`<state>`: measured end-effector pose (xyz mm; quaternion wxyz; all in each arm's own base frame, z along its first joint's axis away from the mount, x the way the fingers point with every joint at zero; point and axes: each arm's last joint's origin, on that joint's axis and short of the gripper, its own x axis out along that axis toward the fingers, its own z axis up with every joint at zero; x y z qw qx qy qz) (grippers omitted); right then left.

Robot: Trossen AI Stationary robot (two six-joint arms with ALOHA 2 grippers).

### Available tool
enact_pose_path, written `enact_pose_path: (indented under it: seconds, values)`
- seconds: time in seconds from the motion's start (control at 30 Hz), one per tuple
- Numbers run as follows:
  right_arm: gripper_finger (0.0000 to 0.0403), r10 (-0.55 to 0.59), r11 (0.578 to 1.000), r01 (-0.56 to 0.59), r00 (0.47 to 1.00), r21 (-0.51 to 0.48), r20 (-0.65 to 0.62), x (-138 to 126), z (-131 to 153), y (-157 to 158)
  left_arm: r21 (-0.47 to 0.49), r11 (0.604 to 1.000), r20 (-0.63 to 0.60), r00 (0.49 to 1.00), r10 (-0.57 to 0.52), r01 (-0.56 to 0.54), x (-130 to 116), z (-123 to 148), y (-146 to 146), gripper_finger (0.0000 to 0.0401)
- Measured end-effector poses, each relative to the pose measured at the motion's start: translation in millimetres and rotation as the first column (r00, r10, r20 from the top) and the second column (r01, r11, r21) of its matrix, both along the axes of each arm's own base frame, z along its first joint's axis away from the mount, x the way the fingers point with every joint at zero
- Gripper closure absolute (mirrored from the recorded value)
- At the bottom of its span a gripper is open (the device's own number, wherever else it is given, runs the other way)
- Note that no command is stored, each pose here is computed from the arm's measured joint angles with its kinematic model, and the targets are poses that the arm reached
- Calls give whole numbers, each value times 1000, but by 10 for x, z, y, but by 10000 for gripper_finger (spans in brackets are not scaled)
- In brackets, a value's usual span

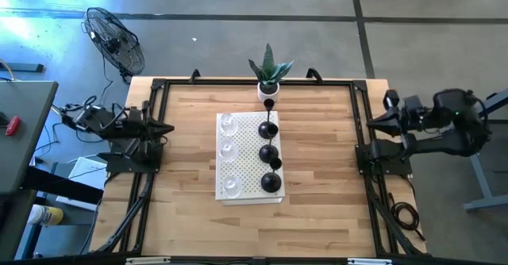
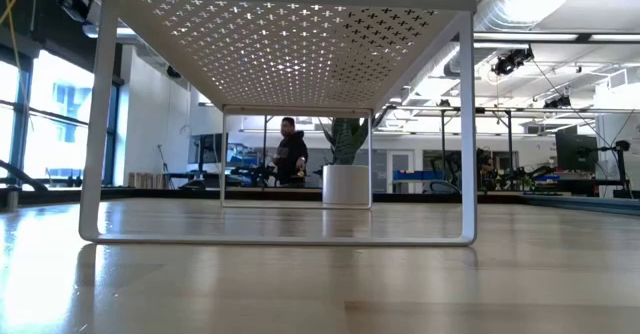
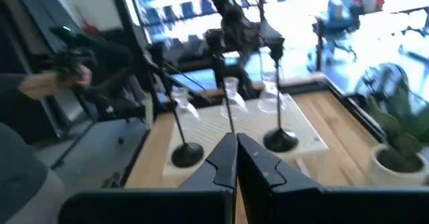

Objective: Pick & Place candle stick holders
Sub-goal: Return to Home Position

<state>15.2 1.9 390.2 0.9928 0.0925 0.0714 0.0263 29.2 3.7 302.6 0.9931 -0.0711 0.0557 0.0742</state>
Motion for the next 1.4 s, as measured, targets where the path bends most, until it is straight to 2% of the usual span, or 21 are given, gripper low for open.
enact_pose_path:
  seconds: [0.17,0.33,0.53,0.8,0.9,1.07,1.3,1.4]
  values:
    - [403,15,999,-21,983,32,181,3,-364,6,-50,999,40,999,8,-6,-63,-24,31,401]
    - [403,45,998,-57,944,28,328,195,-759,15,-86,994,107,992,-59,69,-83,-79,21,401]
    - [403,99,994,-110,902,1,420,487,-1171,30,-78,993,103,992,-78,86,27,-230,-36,401]
    - [403,55,997,-75,867,20,495,716,-1660,18,-90,978,141,975,-172,186,252,-487,-172,401]
    - [403,37,997,-66,861,40,507,759,-1827,14,-98,977,146,974,-173,189,341,-631,-215,401]
    - [403,37,996,-73,874,56,485,773,-1873,14,-109,975,176,969,-171,191,426,-768,-256,401]
    - [403,43,998,-60,873,19,485,773,-1875,14,-144,970,185,969,-166,194,483,-896,-283,401]
    - [403,49,998,-65,882,18,468,780,-1892,16,-130,964,230,952,-200,234,514,-939,-309,401]
